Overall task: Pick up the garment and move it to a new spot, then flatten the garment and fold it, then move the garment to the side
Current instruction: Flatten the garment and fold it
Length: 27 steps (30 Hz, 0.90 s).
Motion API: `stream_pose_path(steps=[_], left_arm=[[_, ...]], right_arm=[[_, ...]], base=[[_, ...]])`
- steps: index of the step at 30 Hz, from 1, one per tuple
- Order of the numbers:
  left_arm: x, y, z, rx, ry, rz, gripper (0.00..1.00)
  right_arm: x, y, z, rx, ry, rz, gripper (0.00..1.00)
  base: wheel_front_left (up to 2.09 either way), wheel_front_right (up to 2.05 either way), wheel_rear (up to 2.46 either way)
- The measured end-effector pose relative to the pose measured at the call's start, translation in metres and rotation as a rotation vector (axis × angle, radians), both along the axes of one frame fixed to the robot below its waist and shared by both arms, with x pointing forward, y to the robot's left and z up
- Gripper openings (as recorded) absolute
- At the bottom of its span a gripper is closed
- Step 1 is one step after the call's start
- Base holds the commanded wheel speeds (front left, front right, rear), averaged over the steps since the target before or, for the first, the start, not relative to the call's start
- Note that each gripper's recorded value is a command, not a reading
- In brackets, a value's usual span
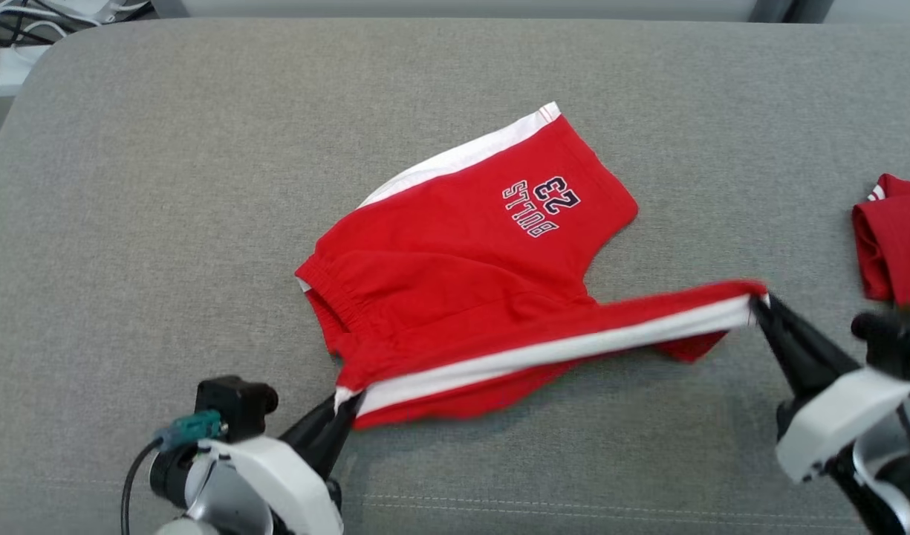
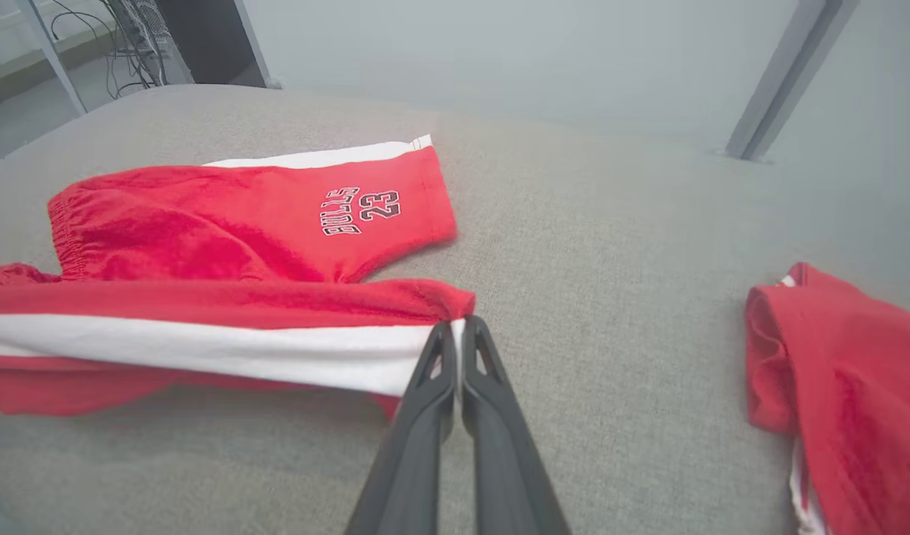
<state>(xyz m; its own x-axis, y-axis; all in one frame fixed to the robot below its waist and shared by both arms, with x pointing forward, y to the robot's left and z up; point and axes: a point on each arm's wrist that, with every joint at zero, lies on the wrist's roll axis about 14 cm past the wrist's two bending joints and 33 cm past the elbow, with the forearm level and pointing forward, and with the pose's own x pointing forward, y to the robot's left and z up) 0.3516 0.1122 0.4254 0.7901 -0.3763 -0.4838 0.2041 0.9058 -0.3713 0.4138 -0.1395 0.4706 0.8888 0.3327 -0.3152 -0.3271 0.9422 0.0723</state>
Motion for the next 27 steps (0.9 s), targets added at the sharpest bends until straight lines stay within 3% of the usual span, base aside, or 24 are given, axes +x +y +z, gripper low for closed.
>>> stream_pose_path(steps=[7, 12, 27], left_arm=[[0.047, 0.004, 0.029, -0.076, -0.127, 0.089, 0.0], [0.074, 0.01, 0.03, -0.125, -0.147, 0.148, 0.0], [0.123, 0.031, -0.012, -0.16, -0.053, 0.244, 0.0]], right_arm=[[0.093, 0.037, 0.026, -0.06, -0.079, 0.144, 0.0], [0.143, 0.071, 0.022, -0.1, -0.059, 0.227, 0.0], [0.216, 0.124, -0.042, -0.164, 0.073, 0.34, 0.0]], base=[[0.0, 0.0, 0.0], [0.0, 0.0, 0.0], [0.0, 0.0, 0.0]])
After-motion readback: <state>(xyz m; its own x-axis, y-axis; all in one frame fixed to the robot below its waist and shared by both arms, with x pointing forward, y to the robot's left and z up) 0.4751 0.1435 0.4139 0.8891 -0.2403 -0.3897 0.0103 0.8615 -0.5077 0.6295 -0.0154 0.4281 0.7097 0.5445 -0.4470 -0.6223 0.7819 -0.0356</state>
